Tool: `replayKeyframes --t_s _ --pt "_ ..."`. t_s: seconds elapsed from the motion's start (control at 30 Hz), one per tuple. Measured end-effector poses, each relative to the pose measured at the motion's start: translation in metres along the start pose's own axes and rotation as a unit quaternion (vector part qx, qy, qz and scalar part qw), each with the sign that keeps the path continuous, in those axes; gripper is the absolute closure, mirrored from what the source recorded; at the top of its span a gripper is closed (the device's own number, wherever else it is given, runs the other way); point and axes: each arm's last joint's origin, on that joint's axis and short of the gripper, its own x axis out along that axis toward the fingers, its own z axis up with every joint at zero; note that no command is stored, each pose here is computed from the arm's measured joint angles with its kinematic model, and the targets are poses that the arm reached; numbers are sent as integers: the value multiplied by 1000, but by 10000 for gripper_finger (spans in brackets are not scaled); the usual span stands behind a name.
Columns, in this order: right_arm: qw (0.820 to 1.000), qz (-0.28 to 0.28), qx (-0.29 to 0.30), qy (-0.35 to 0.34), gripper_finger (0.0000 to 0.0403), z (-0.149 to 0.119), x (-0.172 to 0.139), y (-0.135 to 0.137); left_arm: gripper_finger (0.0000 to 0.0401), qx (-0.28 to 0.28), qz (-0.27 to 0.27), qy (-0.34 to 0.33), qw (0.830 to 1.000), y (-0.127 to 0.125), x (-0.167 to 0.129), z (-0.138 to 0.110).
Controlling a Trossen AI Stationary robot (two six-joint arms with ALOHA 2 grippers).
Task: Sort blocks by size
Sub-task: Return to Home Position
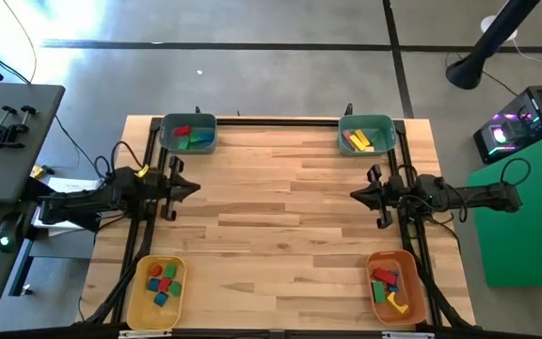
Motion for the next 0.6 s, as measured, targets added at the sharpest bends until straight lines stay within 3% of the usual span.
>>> replayKeyframes --t_s 0.3,0.4,0.6 --pt "999 -4 15 52 401 -10 0 -1 401 57 -3 79 995 0 -1 -15" --pt "997 -11 10 74 401 -14 -1 -2 401 48 3 111 993 0 -2 -21" --pt "993 -15 -11 120 401 -23 -3 -3 400 21 8 115 993 0 -2 -22"
